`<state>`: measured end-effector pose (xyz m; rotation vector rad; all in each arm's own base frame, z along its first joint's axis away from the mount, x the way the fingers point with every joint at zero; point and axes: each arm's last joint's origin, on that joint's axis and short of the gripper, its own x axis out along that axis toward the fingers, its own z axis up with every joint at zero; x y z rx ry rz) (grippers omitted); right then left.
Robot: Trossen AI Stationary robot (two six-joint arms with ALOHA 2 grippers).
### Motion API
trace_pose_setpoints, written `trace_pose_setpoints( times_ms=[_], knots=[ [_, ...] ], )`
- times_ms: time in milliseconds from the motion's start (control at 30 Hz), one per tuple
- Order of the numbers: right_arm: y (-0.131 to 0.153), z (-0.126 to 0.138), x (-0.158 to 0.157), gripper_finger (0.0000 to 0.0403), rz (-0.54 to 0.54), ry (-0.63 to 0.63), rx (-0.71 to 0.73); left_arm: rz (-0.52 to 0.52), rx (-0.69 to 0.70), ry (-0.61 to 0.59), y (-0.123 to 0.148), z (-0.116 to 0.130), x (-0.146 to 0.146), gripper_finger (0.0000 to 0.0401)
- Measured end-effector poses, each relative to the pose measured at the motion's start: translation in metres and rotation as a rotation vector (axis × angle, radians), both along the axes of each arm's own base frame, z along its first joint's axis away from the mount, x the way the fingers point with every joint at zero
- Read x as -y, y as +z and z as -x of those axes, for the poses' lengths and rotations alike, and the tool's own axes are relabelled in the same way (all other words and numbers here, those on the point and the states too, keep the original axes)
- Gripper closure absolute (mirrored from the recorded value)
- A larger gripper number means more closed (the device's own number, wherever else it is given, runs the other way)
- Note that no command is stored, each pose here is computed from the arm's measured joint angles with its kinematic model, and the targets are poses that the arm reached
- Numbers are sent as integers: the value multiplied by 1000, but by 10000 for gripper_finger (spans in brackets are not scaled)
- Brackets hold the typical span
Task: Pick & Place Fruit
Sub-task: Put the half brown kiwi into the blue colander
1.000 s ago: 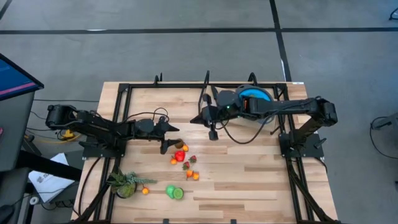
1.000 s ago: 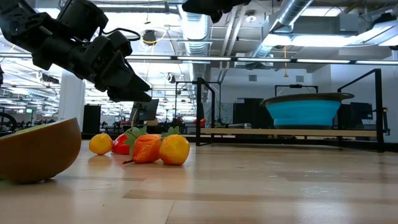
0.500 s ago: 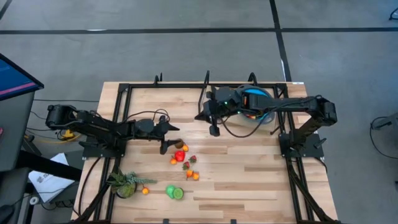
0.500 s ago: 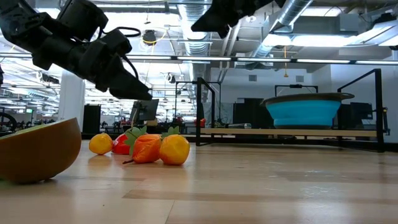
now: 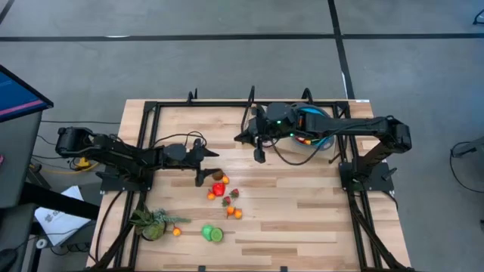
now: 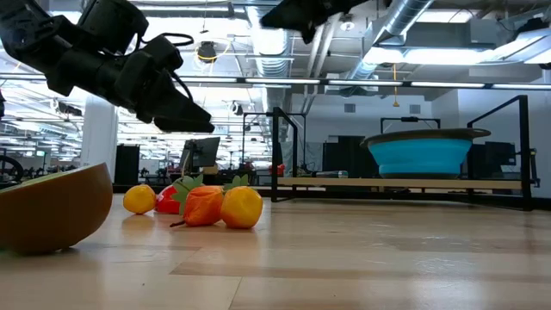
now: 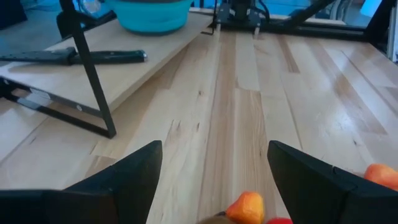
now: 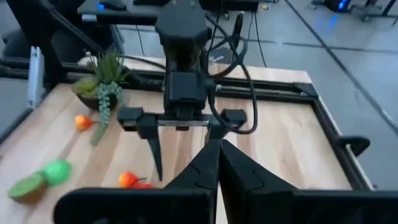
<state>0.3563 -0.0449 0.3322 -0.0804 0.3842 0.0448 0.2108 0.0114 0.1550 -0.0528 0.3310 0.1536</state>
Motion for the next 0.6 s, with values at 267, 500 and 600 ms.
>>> trace_pose_setpoints(
  times_ms=[267,500,600],
  knots=[
    [18,39,-14,402,-152,-48,-129,43,8,15,0,0,0,116],
    [24,72,-34,402,-180,-98,-282,42,7,16,0,0,0,116],
    [28,77,-41,402,-146,-122,-278,43,5,14,0,0,0,116]
  ],
)
